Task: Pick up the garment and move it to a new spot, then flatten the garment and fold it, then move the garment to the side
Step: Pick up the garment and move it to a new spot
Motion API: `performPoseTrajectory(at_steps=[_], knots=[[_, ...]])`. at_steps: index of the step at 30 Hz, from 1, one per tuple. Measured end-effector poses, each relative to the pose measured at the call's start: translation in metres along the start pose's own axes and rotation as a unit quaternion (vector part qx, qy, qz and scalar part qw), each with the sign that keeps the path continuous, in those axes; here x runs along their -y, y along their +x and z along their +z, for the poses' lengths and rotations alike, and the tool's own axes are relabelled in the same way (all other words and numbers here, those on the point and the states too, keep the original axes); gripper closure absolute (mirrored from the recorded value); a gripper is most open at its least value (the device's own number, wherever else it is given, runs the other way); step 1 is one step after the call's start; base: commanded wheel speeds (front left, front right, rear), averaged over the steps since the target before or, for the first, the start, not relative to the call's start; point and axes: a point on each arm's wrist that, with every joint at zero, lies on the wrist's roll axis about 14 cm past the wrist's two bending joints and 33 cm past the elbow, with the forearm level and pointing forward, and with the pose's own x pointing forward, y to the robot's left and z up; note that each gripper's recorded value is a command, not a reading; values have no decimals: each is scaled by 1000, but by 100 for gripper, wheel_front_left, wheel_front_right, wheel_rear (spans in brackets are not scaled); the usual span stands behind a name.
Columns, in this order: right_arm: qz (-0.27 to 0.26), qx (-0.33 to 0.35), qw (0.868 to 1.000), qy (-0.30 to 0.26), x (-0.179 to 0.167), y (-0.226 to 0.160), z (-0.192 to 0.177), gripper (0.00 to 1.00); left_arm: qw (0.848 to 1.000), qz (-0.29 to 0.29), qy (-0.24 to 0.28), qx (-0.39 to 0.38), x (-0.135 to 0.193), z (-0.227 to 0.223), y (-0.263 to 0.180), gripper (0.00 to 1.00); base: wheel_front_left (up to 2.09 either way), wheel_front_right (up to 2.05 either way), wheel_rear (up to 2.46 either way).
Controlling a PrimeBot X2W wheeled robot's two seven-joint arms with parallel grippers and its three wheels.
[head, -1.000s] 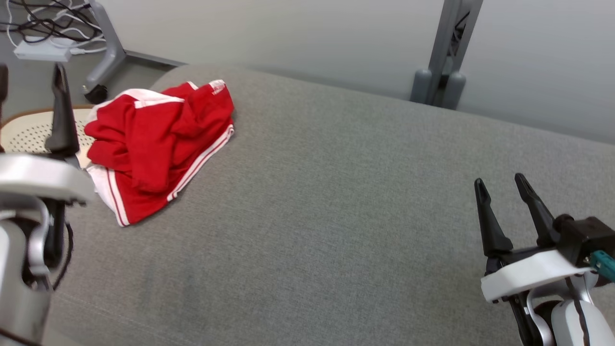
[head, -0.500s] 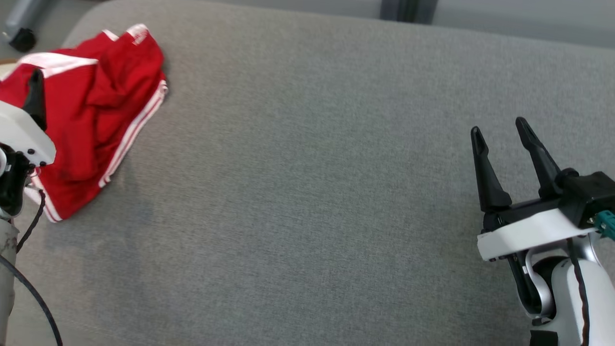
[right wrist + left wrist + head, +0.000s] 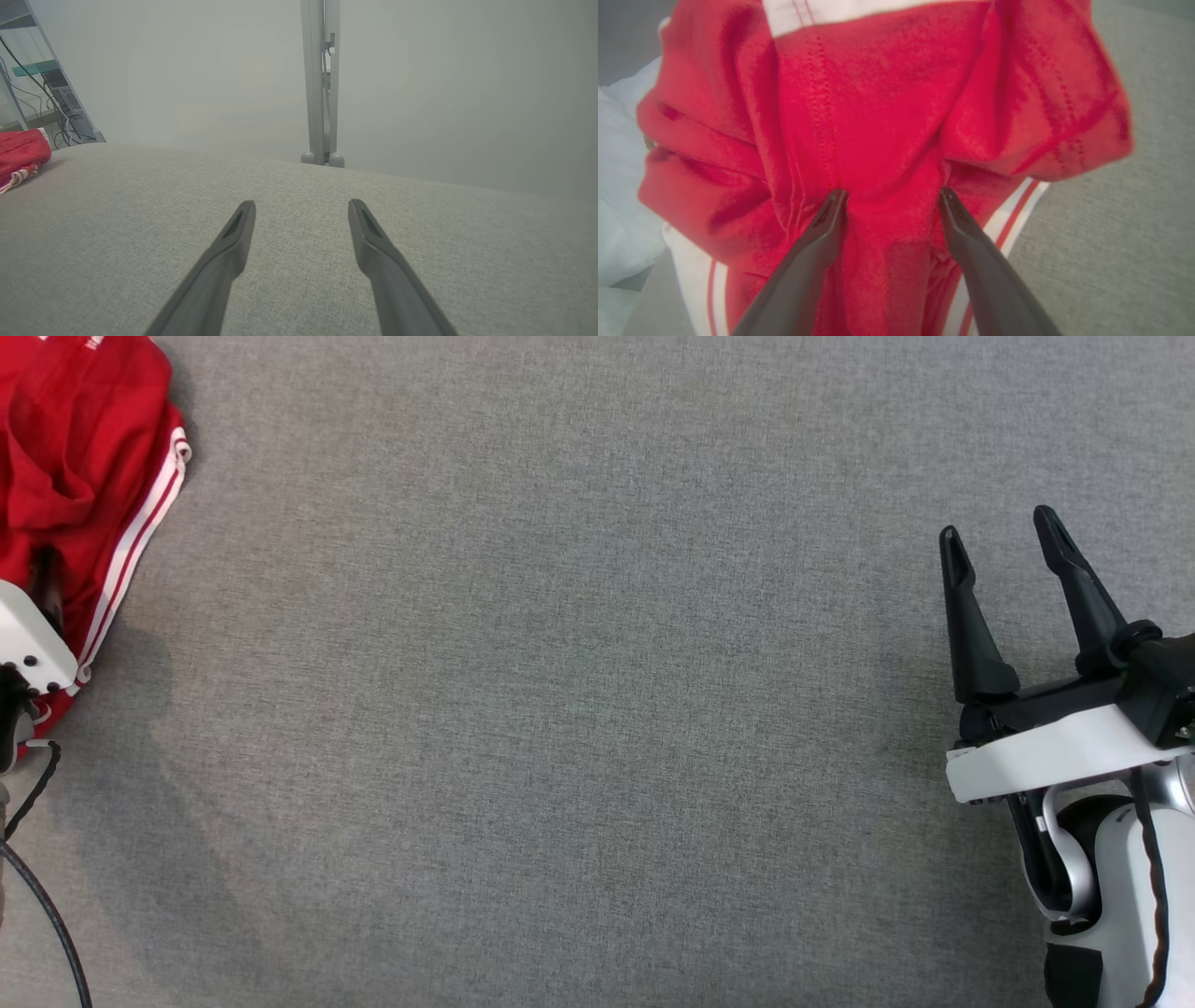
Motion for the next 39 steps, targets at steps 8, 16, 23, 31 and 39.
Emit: performPoseTrajectory(at_steps=[8,16,23,31,39], knots=[[1,0,1000,0,-1,5,-2,0,998,20,0,67,-10,28,-1,100,0,0,0],[14,17,1000,0,-14,1,16,0,970,68,25,233,-33,111,-41,100,0,0,0],[18,43,999,0,-24,-18,43,0,932,49,11,360,-19,170,-100,100,0,0,0],[3,75,997,-6,-22,-49,73,0,898,14,8,439,9,158,-160,100,0,0,0],[-42,89,995,-11,3,-83,88,0,907,-74,34,413,80,90,-194,100,0,0,0]])
